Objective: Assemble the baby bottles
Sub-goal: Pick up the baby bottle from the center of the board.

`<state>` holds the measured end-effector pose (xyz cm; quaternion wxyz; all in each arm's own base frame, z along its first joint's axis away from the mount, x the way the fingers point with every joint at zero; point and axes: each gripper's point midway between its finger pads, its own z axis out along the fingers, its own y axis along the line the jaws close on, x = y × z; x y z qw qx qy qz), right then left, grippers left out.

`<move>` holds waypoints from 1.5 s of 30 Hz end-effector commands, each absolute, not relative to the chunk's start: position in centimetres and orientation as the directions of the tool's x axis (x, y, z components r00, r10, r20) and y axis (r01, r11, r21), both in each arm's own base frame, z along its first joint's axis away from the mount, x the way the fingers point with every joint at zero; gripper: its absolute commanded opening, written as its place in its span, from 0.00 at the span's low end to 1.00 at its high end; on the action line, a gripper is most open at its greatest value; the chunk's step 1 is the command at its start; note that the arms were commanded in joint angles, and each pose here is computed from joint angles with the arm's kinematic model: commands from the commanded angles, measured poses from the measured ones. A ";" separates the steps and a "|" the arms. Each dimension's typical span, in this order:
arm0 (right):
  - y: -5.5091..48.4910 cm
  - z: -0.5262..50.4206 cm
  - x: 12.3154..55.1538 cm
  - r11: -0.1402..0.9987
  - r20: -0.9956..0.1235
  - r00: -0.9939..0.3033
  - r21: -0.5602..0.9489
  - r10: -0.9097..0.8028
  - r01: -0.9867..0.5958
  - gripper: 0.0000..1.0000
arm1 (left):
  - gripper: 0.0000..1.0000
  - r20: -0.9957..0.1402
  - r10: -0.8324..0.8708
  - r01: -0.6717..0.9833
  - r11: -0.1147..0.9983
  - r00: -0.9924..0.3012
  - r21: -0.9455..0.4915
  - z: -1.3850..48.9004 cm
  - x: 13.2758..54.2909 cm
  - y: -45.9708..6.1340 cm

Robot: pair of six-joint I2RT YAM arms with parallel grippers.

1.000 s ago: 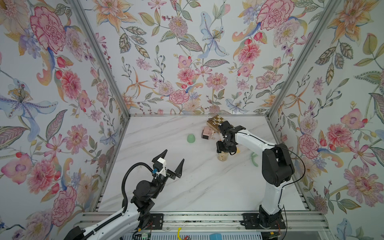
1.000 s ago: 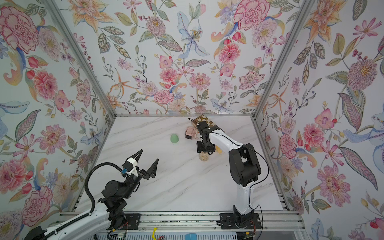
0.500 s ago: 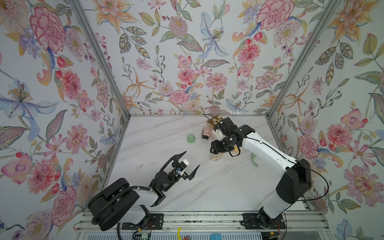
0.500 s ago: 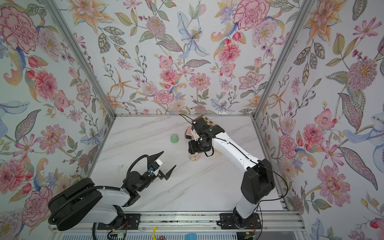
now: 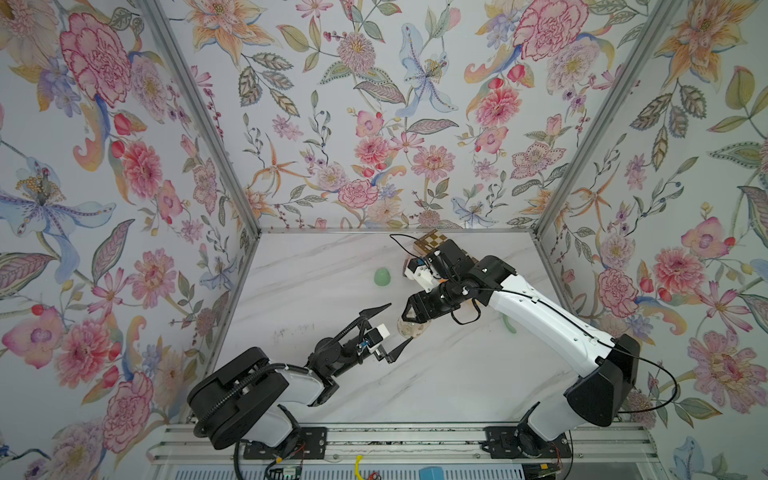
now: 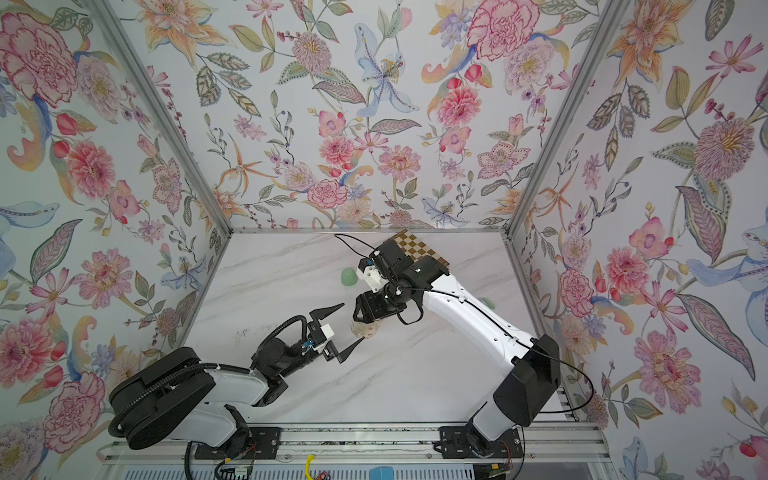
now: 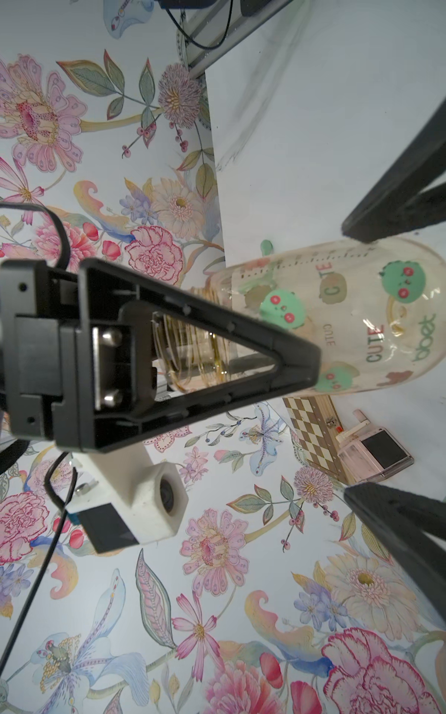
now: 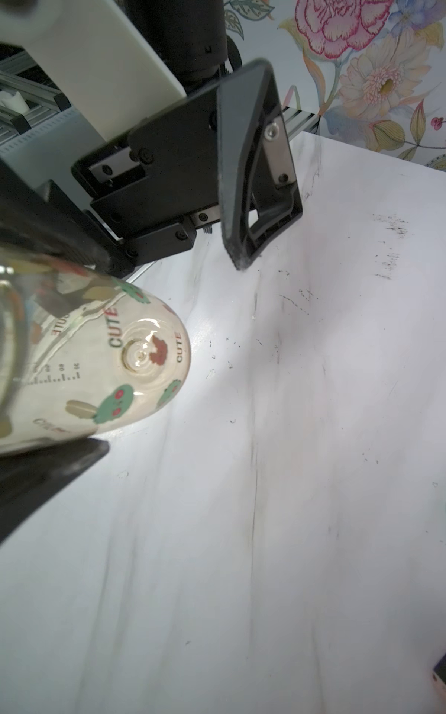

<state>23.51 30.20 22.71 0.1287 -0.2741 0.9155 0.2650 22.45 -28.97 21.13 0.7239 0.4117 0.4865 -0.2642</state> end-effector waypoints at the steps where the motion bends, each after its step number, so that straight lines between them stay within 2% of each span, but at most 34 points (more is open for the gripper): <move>1: 31.5 25.3 21.5 0.636 -0.406 -0.801 0.488 -0.440 -0.597 0.32 | 1.00 -0.810 -0.177 0.724 0.580 0.559 0.373 27.8 20.7 -27.9; 15: 32.6 24.3 20.3 0.609 -0.401 -0.801 0.520 -0.445 -0.599 0.30 | 0.95 -0.798 -0.212 0.734 0.572 0.564 0.367 28.9 20.8 -28.4; 24: 32.4 23.7 20.1 0.613 -0.398 -0.803 0.519 -0.443 -0.596 0.30 | 0.73 -0.796 -0.224 0.733 0.580 0.562 0.355 29.4 21.0 -28.1; 27: 32.2 23.4 20.1 0.620 -0.391 -0.806 0.515 -0.444 -0.591 0.30 | 0.70 -0.792 -0.226 0.727 0.589 0.567 0.352 29.7 21.0 -27.8; 31: 32.0 23.2 20.2 0.635 -0.394 -0.807 0.498 -0.440 -0.590 0.31 | 0.57 -0.783 -0.241 0.727 0.590 0.574 0.351 30.3 20.6 -27.5; 33: 32.0 23.2 20.1 0.637 -0.398 -0.805 0.493 -0.440 -0.592 0.36 | 0.49 -0.778 -0.251 0.728 0.592 0.575 0.346 30.7 20.5 -27.4; 35: 32.0 23.4 20.2 0.642 -0.404 -0.805 0.488 -0.434 -0.591 0.58 | 0.41 -0.774 -0.267 0.734 0.587 0.574 0.342 31.1 20.3 -27.3; 38: 32.2 25.2 20.4 0.629 -0.447 -0.799 0.498 -0.403 -0.596 0.79 | 0.36 -0.770 -0.286 0.741 0.584 0.570 0.332 31.6 20.0 -27.1; 40: 32.0 28.2 21.0 0.612 -0.529 -0.775 0.499 -0.346 -0.614 0.90 | 0.34 -0.769 -0.297 0.745 0.583 0.566 0.323 31.9 19.9 -26.9; 41: 31.8 29.9 21.2 0.605 -0.570 -0.760 0.497 -0.313 -0.622 0.99 | 0.34 -0.769 -0.304 0.748 0.583 0.563 0.317 32.0 19.9 -26.9; 45: 28.0 37.7 22.6 0.623 -0.712 -0.696 0.504 -0.092 -0.598 0.99 | 0.32 -0.767 -0.336 0.765 0.573 0.546 0.294 32.7 19.7 -26.8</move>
